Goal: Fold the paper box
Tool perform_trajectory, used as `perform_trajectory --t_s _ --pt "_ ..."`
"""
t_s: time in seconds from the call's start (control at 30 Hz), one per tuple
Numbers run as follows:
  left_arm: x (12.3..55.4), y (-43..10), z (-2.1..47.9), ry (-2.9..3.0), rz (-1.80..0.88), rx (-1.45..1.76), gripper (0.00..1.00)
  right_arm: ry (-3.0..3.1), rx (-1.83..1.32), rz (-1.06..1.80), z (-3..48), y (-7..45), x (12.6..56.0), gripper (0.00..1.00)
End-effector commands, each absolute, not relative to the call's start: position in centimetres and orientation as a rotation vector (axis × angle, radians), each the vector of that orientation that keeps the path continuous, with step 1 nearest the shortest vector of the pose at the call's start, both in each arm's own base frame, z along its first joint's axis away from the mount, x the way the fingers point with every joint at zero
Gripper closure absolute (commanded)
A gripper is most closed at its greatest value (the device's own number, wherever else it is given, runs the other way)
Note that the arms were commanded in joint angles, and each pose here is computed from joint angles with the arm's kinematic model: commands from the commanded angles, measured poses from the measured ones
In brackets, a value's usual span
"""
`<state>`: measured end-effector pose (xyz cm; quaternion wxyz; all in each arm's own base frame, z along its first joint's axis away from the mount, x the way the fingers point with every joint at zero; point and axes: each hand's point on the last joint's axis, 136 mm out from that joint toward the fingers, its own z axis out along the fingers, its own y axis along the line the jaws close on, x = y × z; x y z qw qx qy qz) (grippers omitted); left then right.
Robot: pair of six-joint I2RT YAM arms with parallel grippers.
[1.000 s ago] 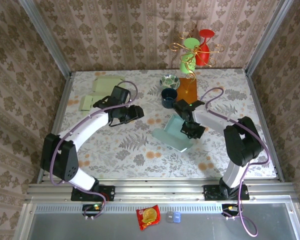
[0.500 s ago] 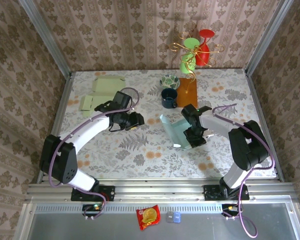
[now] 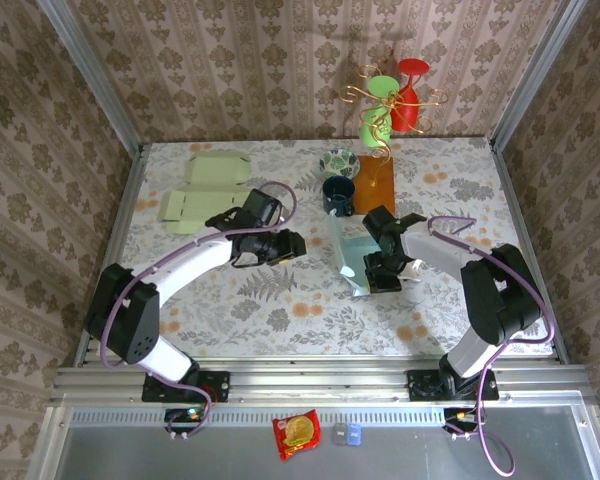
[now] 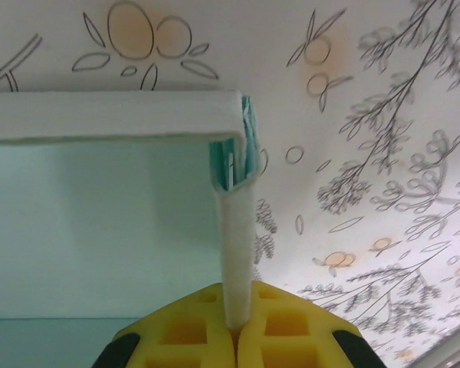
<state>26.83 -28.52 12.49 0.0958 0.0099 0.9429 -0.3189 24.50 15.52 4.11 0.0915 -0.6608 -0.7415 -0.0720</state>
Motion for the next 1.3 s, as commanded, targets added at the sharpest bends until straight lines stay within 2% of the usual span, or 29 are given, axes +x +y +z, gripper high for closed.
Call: perform_trajectory --t_s 0.0,0.23,0.5,0.63,0.87,0.97,1.03,1.07,1.1,1.17,1.27 --pt "26.7 -29.8 12.5 2.795 -0.997 0.034 0.6 -2.089 -2.01 -0.243 4.1 16.6 24.0 1.0" --pt "26.5 -31.0 12.0 2.805 -1.018 0.054 0.61 -2.093 -2.01 -0.277 4.3 17.1 24.2 0.82" --pt "26.5 -31.5 12.0 2.808 -1.032 0.067 0.61 -2.142 -2.0 -0.337 5.1 17.2 25.0 0.7" --pt "26.4 -31.5 11.9 2.811 -1.033 0.066 0.61 -2.231 -2.01 -0.382 6.8 16.5 25.9 0.66" --pt "26.5 -31.7 12.3 2.799 -1.04 0.067 0.61 -2.585 -1.956 -0.523 12.7 13.7 28.8 0.56" --pt "26.7 -31.9 12.7 2.788 -1.049 0.069 0.61 -3.004 -1.682 -0.659 17.9 12.5 31.7 0.54" --pt "26.8 -32.0 12.8 2.779 -1.055 0.069 0.61 -3.249 -1.336 -0.804 21.3 13.6 33.0 0.52" --pt "26.8 -32.0 13.0 2.773 -1.062 0.069 0.61 -3.361 -1.066 -0.897 23.0 14.8 33.4 0.5" --pt "26.8 -32.1 13.1 2.769 -1.069 0.068 0.62 -3.416 -0.798 -0.966 24.1 16.2 33.1 0.48" --pt "26.8 -32.3 13.2 2.753 -1.088 0.066 0.62 -3.415 -0.47 -1.002 24.7 17.8 31.7 0.46" --pt "26.8 -32.6 13.4 2.738 -1.11 0.061 0.62 -3.334 -0.221 -1.022 24.5 19.4 29.6 0.45"
